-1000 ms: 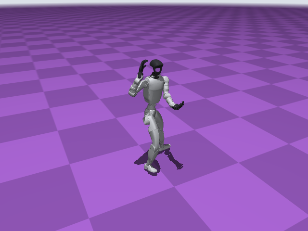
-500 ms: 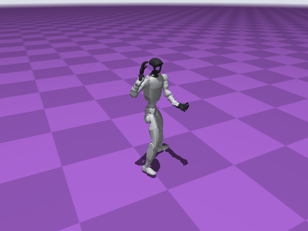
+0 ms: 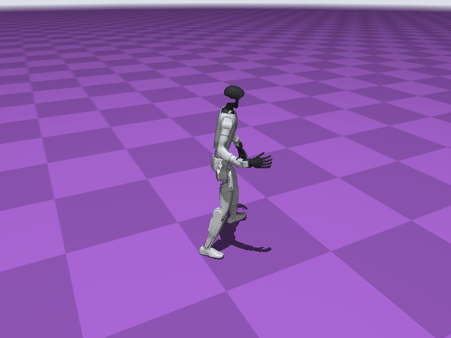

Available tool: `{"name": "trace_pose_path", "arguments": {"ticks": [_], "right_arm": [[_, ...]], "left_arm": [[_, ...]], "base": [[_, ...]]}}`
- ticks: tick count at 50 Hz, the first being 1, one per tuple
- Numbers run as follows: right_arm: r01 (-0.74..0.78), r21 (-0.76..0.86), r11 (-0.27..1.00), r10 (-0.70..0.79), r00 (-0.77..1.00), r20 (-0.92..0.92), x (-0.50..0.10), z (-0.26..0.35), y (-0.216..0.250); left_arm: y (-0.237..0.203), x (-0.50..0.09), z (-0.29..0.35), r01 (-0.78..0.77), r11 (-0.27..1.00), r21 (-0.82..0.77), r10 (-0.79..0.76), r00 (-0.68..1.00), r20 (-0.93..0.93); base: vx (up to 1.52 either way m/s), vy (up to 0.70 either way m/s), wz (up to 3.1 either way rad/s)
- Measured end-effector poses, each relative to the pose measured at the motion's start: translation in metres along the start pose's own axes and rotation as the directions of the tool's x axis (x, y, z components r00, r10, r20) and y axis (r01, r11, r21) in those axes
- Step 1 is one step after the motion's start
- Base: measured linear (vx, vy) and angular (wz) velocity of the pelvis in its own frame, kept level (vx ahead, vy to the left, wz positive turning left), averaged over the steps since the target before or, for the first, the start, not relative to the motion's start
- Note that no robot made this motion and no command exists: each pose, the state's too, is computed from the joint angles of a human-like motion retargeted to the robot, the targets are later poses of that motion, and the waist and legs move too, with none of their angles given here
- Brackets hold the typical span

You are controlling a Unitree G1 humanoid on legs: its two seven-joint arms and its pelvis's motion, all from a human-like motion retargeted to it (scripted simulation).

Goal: Kungfu

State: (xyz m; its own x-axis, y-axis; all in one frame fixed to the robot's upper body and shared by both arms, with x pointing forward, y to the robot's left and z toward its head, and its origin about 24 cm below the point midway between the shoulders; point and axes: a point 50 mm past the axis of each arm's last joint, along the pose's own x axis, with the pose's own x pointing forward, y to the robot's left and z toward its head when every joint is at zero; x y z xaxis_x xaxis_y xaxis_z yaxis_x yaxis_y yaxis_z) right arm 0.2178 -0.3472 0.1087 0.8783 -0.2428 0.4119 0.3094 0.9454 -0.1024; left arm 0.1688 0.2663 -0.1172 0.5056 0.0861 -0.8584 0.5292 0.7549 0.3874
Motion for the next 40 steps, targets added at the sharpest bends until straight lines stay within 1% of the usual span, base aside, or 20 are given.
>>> {"name": "trace_pose_path", "arguments": {"ticks": [2,4,5,6,8,10,12,14,16,19,21,24,27,28,30,32,33,35,37,40], "right_arm": [[0.082,0.169,0.982,-0.045,0.976,-0.213,-0.032,-0.056,0.026],[0.198,0.290,0.936,-0.089,0.932,-0.350,-0.058,-0.090,0.058],[0.251,0.339,0.907,-0.102,0.910,-0.402,-0.067,-0.102,0.077],[0.270,0.398,0.877,-0.084,0.901,-0.426,-0.067,-0.107,0.099],[0.260,0.519,0.814,-0.022,0.908,-0.419,-0.054,-0.106,0.141],[0.185,0.629,0.755,0.034,0.947,-0.319,-0.018,-0.087,0.168],[0.043,0.709,0.703,0.075,0.988,-0.134,0.038,-0.049,0.185],[-0.143,0.760,0.634,0.117,0.989,0.088,0.088,0.006,0.200],[-0.334,0.770,0.543,0.137,0.941,0.311,0.124,0.068,0.210],[-0.567,0.704,0.429,0.125,0.809,0.575,0.148,0.151,0.208],[-0.671,0.632,0.387,0.106,0.713,0.693,0.150,0.191,0.201],[-0.755,0.526,0.392,0.070,0.594,0.801,0.146,0.231,0.185],[-0.762,0.459,0.457,0.015,0.522,0.853,0.137,0.252,0.168],[-0.748,0.457,0.481,-0.006,0.518,0.855,0.135,0.253,0.165],[-0.720,0.486,0.495,-0.070,0.525,0.848,0.130,0.256,0.162],[-0.694,0.541,0.475,-0.144,0.546,0.826,0.127,0.258,0.163],[-0.682,0.568,0.461,-0.176,0.557,0.812,0.125,0.256,0.162],[-0.666,0.613,0.425,-0.213,0.584,0.783,0.124,0.252,0.162],[-0.664,0.636,0.393,-0.201,0.613,0.764,0.125,0.245,0.164],[-0.671,0.646,0.363,-0.160,0.638,0.753,0.126,0.236,0.167]], "left_arm": [[-0.021,-0.006,-0.037,0.076,0.996,0.054,-0.066,0.986,-0.156],[-0.042,-0.016,-0.071,0.163,0.985,0.049,-0.143,0.949,-0.280],[-0.052,-0.023,-0.088,0.201,0.979,0.032,-0.178,0.924,-0.338],[-0.061,-0.031,-0.105,0.229,0.973,0.014,-0.205,0.896,-0.395],[-0.073,-0.048,-0.137,0.280,0.960,-0.008,-0.246,0.828,-0.503],[-0.079,-0.067,-0.166,0.337,0.941,-0.005,-0.271,0.747,-0.607],[-0.092,-0.093,-0.195,0.420,0.907,-0.028,-0.316,0.636,-0.704],[-0.113,-0.127,-0.223,0.515,0.849,-0.118,-0.400,0.482,-0.780],[-0.138,-0.164,-0.243,0.606,0.756,-0.246,-0.500,0.294,-0.815],[-0.175,-0.221,-0.261,0.698,0.564,-0.441,-0.624,0.011,-0.782],[-0.198,-0.252,-0.264,0.712,0.449,-0.540,-0.681,-0.119,-0.723],[-0.226,-0.279,-0.259,0.708,0.331,-0.624,-0.727,-0.231,-0.647],[-0.246,-0.280,-0.244,0.733,0.185,-0.654,-0.759,-0.316,-0.569],[-0.251,-0.277,-0.238,0.749,0.138,-0.648,-0.766,-0.334,-0.549],[-0.257,-0.261,-0.227,0.793,0.081,-0.603,-0.792,-0.315,-0.522],[-0.253,-0.234,-0.217,0.853,0.099,-0.513,-0.816,-0.226,-0.532],[-0.247,-0.220,-0.215,0.877,0.134,-0.461,-0.817,-0.166,-0.553],[-0.230,-0.194,-0.213,0.896,0.251,-0.367,-0.797,-0.024,-0.604],[-0.212,-0.173,-0.212,0.875,0.383,-0.294,-0.760,0.118,-0.640],[-0.194,-0.152,-0.209,0.836,0.500,-0.225,-0.722,0.259,-0.642]], "base": [[0.13,0.30,2.35],[0.03,0.11,2.50],[-0.04,-0.06,2.53],[-0.09,-0.12,2.48],[-0.16,-0.18,2.22],[-0.20,-0.29,1.62],[-0.14,-0.25,1.02],[-0.06,-0.15,0.63],[0.08,-0.12,0.35],[0.45,-0.06,0.35],[0.61,-0.02,0.26],[0.69,0.04,-0.07],[0.96,0.30,0.83],[1.04,0.39,1.63],[0.79,0.14,1.46],[0.73,-0.01,1.76],[0.61,-0.10,2.05],[0.52,-0.22,1.82],[0.60,-0.20,1.16],[0.58,-0.14,0.61]]}}
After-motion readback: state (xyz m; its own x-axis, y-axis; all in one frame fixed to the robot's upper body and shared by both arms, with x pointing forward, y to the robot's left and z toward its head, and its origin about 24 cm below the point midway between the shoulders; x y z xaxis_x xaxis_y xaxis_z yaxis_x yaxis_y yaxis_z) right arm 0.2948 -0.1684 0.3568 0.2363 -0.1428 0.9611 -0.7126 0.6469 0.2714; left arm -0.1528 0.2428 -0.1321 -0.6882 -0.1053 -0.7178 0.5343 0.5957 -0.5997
